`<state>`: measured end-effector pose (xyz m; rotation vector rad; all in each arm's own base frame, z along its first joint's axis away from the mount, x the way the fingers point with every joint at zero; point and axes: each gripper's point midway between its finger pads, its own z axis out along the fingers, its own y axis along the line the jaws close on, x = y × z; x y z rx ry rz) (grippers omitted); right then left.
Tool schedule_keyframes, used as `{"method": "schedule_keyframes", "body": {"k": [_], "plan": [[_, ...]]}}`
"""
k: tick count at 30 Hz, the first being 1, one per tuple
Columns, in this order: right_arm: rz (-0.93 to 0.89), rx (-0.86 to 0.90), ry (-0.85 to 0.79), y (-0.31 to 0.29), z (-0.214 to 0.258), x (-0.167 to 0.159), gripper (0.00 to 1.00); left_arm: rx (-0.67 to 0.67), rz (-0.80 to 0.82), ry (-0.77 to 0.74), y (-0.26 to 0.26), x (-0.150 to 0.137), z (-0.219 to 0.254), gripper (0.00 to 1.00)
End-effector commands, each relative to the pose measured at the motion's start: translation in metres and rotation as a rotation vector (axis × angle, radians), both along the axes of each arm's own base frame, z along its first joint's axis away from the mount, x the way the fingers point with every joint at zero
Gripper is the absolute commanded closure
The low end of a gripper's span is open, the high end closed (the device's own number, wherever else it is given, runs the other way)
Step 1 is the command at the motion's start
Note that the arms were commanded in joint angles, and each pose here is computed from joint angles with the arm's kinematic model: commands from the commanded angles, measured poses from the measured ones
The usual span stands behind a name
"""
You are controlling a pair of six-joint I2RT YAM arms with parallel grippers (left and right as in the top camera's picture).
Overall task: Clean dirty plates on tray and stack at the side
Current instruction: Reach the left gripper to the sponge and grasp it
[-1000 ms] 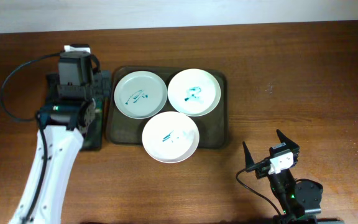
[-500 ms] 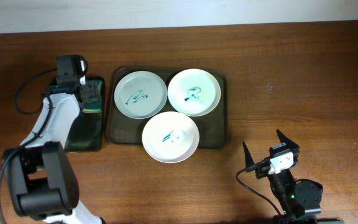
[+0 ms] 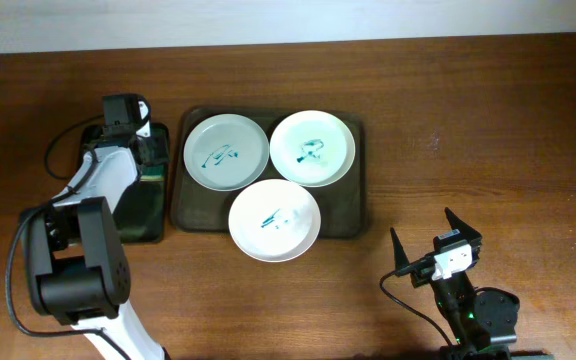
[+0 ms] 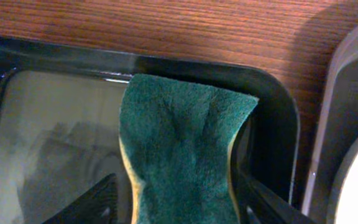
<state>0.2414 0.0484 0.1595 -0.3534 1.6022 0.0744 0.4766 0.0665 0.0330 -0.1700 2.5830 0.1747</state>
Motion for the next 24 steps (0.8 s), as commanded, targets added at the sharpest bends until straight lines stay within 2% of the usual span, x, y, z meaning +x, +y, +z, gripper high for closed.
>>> {"method": "schedule_keyframes", "body": {"k": [1, 4, 6, 9, 10, 15, 18, 20, 23, 24], "plan": [[-0.013, 0.0, 0.006, -0.003, -0.003, 0.001, 0.02, -0.022, -0.001, 0.033, -0.002, 0.001, -0.019, 0.5], [-0.013, 0.0, 0.006, -0.003, -0.003, 0.001, 0.02, -0.022, 0.0, 0.037, -0.001, 0.0, -0.021, 0.55], [-0.013, 0.0, 0.006, -0.003, -0.003, 0.001, 0.02, -0.022, 0.003, 0.042, 0.0, -0.001, -0.021, 0.71], [-0.013, 0.0, 0.006, -0.003, -0.003, 0.001, 0.02, -0.021, 0.005, 0.056, 0.0, -0.004, -0.023, 0.88], [-0.013, 0.0, 0.006, -0.003, -0.003, 0.001, 0.02, -0.021, 0.005, 0.06, 0.0, -0.005, -0.023, 1.0], [-0.013, 0.0, 0.006, -0.003, -0.003, 0.001, 0.02, 0.026, 0.033, 0.089, 0.009, -0.011, -0.016, 1.0], [-0.013, 0.0, 0.006, -0.003, -0.003, 0.001, 0.02, 0.155, 0.106, 0.093, 0.033, -0.017, 0.016, 1.0], [-0.013, 0.0, 0.006, -0.003, -0.003, 0.001, 0.02, 0.183, 0.124, 0.086, 0.039, -0.02, 0.027, 1.0], [-0.013, 0.0, 0.006, -0.003, -0.003, 0.001, 0.02, 0.162, 0.139, 0.107, 0.046, -0.025, 0.019, 1.0], [-0.013, 0.0, 0.006, -0.003, -0.003, 0.001, 0.02, 0.108, 0.13, 0.115, 0.046, -0.026, 0.012, 1.0]]}}
